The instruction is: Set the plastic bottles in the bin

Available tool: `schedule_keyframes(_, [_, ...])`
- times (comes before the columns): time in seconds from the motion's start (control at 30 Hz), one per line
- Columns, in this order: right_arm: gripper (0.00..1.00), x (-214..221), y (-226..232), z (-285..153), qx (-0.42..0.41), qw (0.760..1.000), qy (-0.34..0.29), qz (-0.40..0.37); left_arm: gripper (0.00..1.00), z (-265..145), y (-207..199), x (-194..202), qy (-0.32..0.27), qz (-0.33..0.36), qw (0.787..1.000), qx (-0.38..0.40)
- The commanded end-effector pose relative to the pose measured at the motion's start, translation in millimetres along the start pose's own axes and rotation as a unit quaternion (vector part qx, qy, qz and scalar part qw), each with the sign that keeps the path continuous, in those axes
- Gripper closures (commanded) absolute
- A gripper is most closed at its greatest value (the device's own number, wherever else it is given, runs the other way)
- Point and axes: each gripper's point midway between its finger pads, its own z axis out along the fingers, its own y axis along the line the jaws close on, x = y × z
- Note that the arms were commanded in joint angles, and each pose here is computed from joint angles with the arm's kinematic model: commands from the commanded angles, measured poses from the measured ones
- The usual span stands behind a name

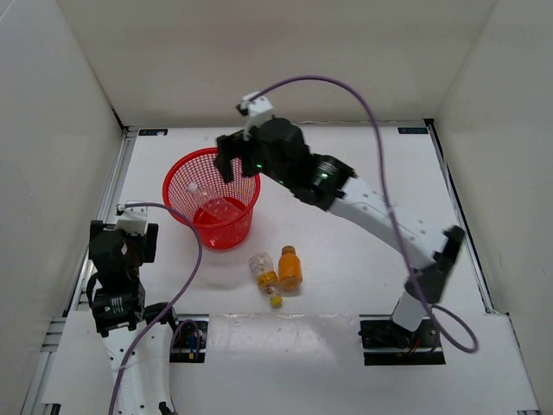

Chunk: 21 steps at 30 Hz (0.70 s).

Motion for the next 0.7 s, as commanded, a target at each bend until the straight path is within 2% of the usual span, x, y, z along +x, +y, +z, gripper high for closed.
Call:
schedule_keyframes(0.0, [0.00, 39, -63, -60, 0.146, 0.988, 0.053, 0.021, 0.00, -8, 4, -21, -0.030, -0.004, 1.000, 0.005])
schedule_keyframes(0.07, [0.00, 117, -82, -85, 0.179, 0.973, 0.141, 0.040, 0.00, -14, 6, -37, -0.051, -0.026, 0.998, 0.011])
schedule_keyframes(0.2, [0.00, 199, -84, -114, 0.164, 0.955, 0.226, 0.102, 0.00, -42, 10, -104, -0.131, -0.072, 0.987, 0.052])
schedule_keyframes(0.23, [0.00, 234, -86, -117, 0.165, 0.946, 0.259, 0.106, 0.00, -46, 6, -114, -0.144, -0.084, 0.983, 0.072])
schedule_keyframes(0.3, [0.00, 262, -82, -120, 0.137, 0.934, 0.301, 0.132, 0.00, -53, -2, -126, -0.157, -0.124, 0.974, 0.102])
schedule_keyframes(0.33, [0.00, 274, -78, -120, 0.127, 0.928, 0.322, 0.136, 0.00, -55, -10, -130, -0.165, -0.120, 0.971, 0.126])
schedule_keyframes(0.37, [0.00, 289, -80, -117, 0.126, 0.920, 0.347, 0.135, 0.00, -56, -21, -131, -0.168, -0.122, 0.966, 0.155])
schedule_keyframes(0.47, [0.00, 317, -80, -112, 0.124, 0.904, 0.391, 0.123, 0.00, -48, -32, -113, -0.141, -0.127, 0.968, 0.166])
schedule_keyframes(0.67, [0.01, 341, -78, -98, 0.101, 0.890, 0.419, 0.152, 0.00, -19, 9, -59, -0.050, -0.095, 0.994, 0.009])
